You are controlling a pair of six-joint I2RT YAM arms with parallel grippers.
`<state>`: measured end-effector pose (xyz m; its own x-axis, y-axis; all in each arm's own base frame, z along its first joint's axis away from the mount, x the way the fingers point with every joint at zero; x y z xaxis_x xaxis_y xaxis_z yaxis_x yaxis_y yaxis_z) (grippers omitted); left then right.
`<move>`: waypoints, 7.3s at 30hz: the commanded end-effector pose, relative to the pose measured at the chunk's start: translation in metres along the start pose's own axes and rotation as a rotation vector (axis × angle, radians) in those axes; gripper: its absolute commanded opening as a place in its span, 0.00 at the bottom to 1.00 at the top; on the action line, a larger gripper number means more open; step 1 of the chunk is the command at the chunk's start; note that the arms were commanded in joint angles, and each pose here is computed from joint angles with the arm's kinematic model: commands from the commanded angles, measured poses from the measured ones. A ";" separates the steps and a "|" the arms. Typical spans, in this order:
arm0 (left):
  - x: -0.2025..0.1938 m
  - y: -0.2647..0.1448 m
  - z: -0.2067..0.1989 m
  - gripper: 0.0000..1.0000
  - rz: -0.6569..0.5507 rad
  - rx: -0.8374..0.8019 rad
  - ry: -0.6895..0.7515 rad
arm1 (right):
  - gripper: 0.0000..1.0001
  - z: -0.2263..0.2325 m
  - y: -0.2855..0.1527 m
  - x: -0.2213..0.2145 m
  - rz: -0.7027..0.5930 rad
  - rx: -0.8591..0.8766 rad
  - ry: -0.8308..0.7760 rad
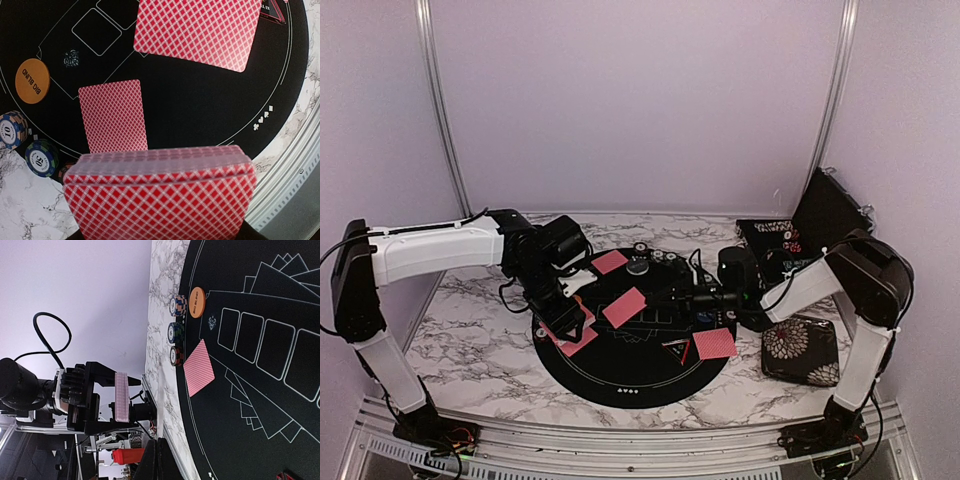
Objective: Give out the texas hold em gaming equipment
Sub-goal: Distribute the poker card in the big blind area, then pick up the poker card from the face-down deck piles.
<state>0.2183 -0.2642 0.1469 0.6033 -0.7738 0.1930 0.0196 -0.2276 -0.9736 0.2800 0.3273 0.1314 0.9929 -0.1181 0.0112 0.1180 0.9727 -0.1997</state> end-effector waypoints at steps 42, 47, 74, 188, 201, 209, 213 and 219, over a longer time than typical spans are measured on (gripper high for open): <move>0.000 -0.006 0.000 0.55 -0.030 -0.010 -0.003 | 0.01 -0.049 0.116 -0.032 0.154 -0.209 -0.118; 0.000 -0.006 0.000 0.55 -0.032 -0.010 -0.002 | 0.07 -0.051 0.116 -0.031 0.155 -0.231 -0.125; 0.000 -0.006 0.000 0.55 -0.036 -0.014 0.000 | 0.54 -0.032 0.105 -0.029 0.088 -0.318 -0.212; 0.000 -0.009 0.001 0.55 -0.052 -0.004 0.000 | 0.42 0.050 0.085 -0.039 0.121 0.033 -0.127; 0.001 -0.009 0.001 0.55 -0.051 -0.006 0.003 | 0.26 0.052 0.084 -0.047 0.138 0.051 -0.110; 0.001 -0.008 0.000 0.55 -0.051 -0.010 0.002 | 0.21 0.058 0.087 -0.045 0.139 0.058 -0.118; 0.000 -0.007 0.000 0.55 -0.048 -0.012 0.003 | 0.19 0.059 0.087 -0.046 0.140 0.060 -0.122; 0.001 -0.007 0.000 0.55 -0.047 -0.014 0.003 | 0.16 0.062 0.088 -0.045 0.141 0.065 -0.127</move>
<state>0.2185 -0.2615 0.1445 0.6089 -0.7671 0.2020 0.0211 -0.2388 -0.9708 0.2454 0.4246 0.1464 0.9977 0.0362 0.0571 -0.0240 0.9792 -0.2012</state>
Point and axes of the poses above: each gripper's point midway between its finger pads, its own y axis out along the fingers, its own z axis along the line the jaws close on, x = y × z, the point moved 4 cm from there along -y, back along the fingers, and after that the axes turned 5 degrees about y, right-handed, at the moved point
